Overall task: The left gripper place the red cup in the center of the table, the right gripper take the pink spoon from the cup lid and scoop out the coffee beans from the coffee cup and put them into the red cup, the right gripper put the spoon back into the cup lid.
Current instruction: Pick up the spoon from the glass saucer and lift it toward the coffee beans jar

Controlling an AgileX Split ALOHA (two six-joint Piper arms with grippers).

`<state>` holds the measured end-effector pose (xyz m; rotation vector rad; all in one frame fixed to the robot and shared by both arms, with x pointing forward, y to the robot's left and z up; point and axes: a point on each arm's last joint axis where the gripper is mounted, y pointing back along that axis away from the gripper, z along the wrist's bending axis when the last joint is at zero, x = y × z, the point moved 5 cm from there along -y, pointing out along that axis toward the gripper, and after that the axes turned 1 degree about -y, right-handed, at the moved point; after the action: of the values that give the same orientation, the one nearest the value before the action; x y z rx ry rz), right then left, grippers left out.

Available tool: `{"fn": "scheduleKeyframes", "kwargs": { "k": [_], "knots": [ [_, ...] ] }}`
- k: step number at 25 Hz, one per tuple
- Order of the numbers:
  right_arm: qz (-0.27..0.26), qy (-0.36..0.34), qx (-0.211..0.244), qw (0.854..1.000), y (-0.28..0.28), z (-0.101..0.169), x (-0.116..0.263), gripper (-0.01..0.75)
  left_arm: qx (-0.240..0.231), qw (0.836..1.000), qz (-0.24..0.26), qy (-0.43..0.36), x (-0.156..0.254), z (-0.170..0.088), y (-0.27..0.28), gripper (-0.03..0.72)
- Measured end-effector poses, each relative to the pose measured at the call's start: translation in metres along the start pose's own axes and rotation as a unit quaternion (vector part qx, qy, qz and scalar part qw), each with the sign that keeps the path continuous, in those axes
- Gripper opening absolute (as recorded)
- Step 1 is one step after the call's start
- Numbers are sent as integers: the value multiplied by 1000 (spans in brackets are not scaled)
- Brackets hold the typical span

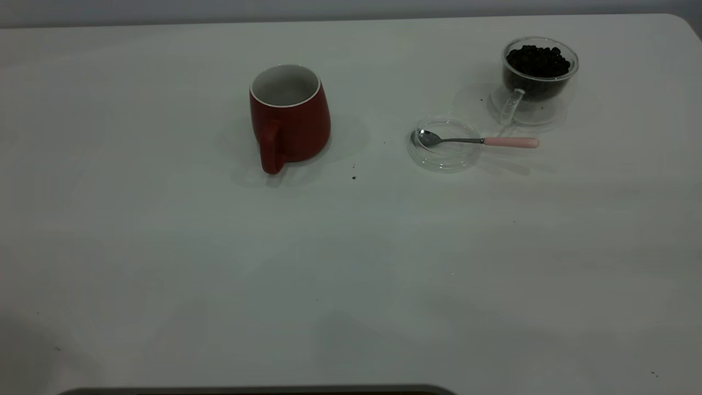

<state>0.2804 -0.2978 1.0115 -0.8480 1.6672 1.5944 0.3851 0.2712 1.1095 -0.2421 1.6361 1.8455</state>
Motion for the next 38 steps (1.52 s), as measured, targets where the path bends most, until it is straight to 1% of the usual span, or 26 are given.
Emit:
{"fn": "scheduleKeyframes", "kwargs": {
  "k": [4,6,10,13,16,19,27,38],
  "knots": [
    [0,0,0,1000,0,0,0,343,2,1000,-11,12,33,1,2,569],
    [0,0,0,1000,0,0,0,343,11,999,-21,26,49,-1,3,569],
    [0,0,0,1000,0,0,0,343,56,997,-31,49,80,-13,1,569],
    [0,0,0,1000,0,0,0,343,91,994,-34,47,101,-24,-5,569],
    [0,0,0,1000,0,0,0,343,114,993,-27,32,122,-34,-17,569],
    [0,0,0,1000,0,0,0,343,118,992,-15,29,137,-38,-29,569],
    [0,0,0,1000,0,0,0,343,117,993,-17,-8,142,-40,-36,569],
    [0,0,0,1000,0,0,0,343,117,993,-22,-12,142,-41,-41,569]
  ]
}}
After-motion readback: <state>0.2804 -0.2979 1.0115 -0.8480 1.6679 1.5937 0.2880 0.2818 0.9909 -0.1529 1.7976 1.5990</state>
